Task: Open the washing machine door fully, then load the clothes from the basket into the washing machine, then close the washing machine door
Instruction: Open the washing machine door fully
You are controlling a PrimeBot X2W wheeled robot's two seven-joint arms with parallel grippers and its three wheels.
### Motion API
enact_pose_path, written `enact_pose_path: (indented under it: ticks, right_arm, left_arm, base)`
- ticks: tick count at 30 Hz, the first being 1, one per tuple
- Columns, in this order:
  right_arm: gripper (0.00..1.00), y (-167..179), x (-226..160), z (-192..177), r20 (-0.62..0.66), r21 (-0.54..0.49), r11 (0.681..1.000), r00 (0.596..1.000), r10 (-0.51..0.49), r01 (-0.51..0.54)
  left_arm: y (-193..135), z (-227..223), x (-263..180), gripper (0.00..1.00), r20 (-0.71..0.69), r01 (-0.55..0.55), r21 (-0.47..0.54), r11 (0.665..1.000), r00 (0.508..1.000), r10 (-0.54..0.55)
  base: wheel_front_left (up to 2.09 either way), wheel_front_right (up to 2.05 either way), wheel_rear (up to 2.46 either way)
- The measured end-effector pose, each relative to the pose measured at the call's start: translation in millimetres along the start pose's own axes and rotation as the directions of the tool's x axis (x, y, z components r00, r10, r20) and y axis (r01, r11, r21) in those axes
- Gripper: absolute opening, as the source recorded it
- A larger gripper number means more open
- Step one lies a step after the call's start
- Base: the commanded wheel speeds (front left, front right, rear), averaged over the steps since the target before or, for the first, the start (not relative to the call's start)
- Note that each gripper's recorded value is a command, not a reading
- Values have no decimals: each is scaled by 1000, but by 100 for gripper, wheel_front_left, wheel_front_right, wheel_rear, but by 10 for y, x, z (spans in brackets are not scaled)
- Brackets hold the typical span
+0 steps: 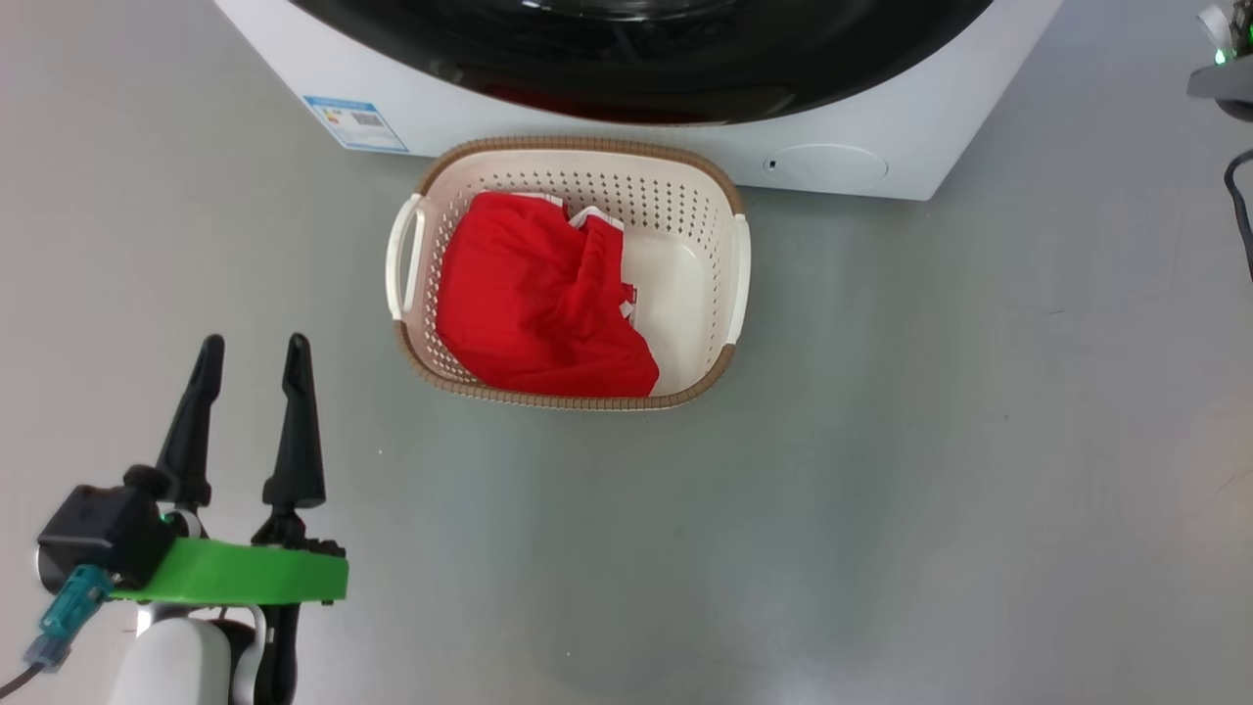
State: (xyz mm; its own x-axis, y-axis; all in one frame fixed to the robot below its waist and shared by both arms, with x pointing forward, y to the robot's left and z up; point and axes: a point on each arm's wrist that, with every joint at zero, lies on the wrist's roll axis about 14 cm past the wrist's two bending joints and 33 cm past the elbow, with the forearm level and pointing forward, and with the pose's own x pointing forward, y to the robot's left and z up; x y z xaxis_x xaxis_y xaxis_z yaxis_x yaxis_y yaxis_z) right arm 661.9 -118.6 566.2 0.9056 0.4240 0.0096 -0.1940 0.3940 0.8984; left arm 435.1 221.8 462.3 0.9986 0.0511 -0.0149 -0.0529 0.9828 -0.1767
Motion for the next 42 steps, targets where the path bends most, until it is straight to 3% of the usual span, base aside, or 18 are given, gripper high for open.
enact_pose_path:
  ticks: [24, 42]
  right_arm:
    - [0, 75, 493, -236, -164, 76, 997, 986, 30, -18]
    - [0, 154, 327, -437, -314, 74, 997, 949, 13, 10]
  left_arm:
    - [81, -155, 66, 100, -35, -33, -2, 999, 999, 33]
    - [65, -36, 22, 100, -9, -33, -10, 999, 999, 33]
  base:
    - [0, 0, 0]
    - [0, 0, 0]
